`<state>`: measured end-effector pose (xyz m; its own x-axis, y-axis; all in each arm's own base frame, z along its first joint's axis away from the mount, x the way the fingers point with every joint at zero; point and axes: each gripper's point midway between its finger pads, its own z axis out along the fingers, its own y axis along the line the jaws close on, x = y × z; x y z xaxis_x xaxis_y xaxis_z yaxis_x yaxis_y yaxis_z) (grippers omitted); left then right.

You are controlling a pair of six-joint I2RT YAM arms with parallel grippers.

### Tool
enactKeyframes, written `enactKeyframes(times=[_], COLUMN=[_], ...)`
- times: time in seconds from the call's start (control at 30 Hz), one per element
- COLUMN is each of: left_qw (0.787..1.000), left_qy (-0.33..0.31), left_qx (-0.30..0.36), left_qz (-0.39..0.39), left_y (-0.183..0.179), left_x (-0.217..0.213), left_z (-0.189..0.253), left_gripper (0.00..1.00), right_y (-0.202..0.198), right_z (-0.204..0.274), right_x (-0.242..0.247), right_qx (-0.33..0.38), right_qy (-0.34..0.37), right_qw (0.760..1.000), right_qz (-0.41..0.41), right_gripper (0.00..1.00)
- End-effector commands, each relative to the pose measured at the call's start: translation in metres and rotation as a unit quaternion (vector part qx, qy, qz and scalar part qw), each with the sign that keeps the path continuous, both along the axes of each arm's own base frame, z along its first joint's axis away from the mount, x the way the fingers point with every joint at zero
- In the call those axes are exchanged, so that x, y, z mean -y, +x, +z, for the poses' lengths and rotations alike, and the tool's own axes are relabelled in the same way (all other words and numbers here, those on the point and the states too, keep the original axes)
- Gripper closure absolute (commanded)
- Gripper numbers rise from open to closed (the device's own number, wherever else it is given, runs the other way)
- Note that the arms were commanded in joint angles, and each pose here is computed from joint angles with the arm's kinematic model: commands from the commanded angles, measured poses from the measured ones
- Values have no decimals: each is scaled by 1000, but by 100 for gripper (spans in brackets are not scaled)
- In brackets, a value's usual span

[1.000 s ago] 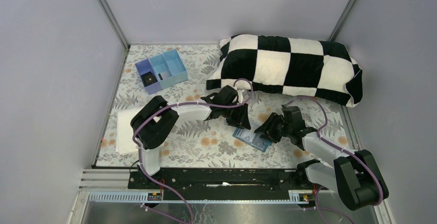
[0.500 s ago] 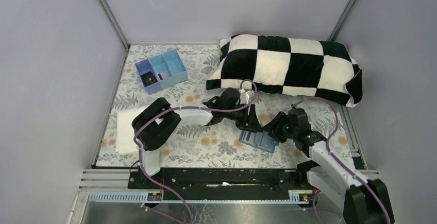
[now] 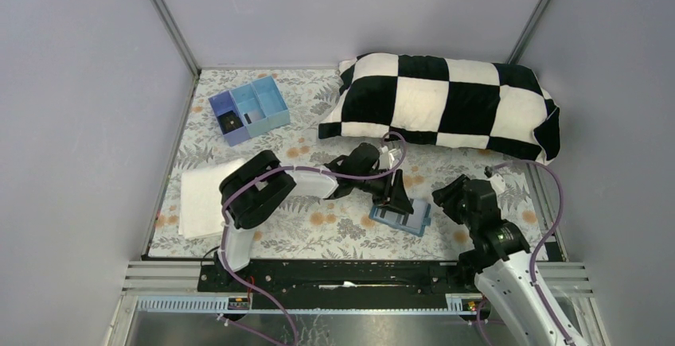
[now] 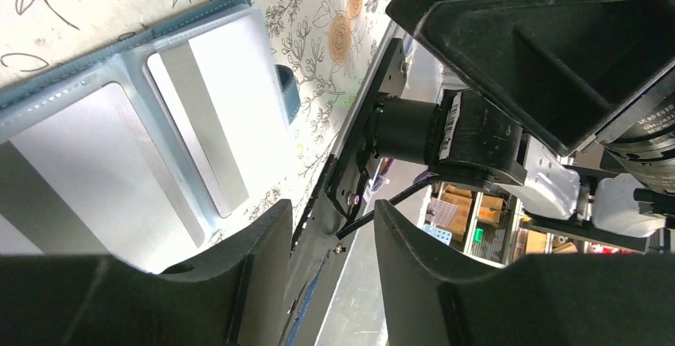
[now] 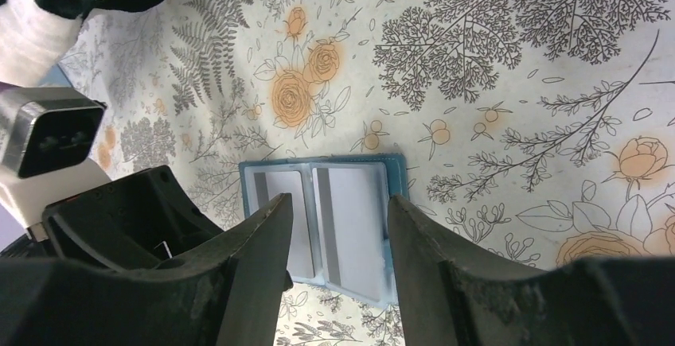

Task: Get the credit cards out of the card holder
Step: Remove the credit card from the card holder.

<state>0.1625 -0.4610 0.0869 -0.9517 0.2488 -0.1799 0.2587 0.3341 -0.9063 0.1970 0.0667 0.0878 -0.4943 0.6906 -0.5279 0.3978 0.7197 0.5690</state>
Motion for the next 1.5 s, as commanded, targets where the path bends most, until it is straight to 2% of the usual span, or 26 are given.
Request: enactKeyframes(times=[0.0,0.17,0.37,0.5,0.6,0.73,0.9,1.23,1.47], left_qw=[996,994,997,997,995,990,984,980,981], left_qy=[-60,-43,30,54,92,134,170,195,190], left_qx=[59,94,50,32,16,31,26,2,-17], left_qz=[-9,23,43,48,42,42,42,33,27], left_y=[8,25,35,37,38,45,45,29,20], left_x=[10,-11,-29,-29,-33,-43,-55,-70,-73], left_z=[48,59,14,-2,-21,-34,-54,-86,-98], left_gripper=[54,53,55,55,56,56,58,62,71], right_y=[5,14,7,5,3,-1,-1,-6,-3], right_z=[8,5,-16,-25,-36,-53,-63,-84,-84], right_x=[0,-40,-85,-96,-100,-100,-94,-91,-94], right_qx=[-4,-3,-45,-61,-77,-93,-102,-130,-123], right_qy=[-13,37,122,149,163,175,163,161,171], right_qw=[1000,994,972,964,960,959,963,963,963], right_qz=[7,102,197,214,216,204,188,172,169], right_gripper=[45,50,67,76,76,74,74,69,72])
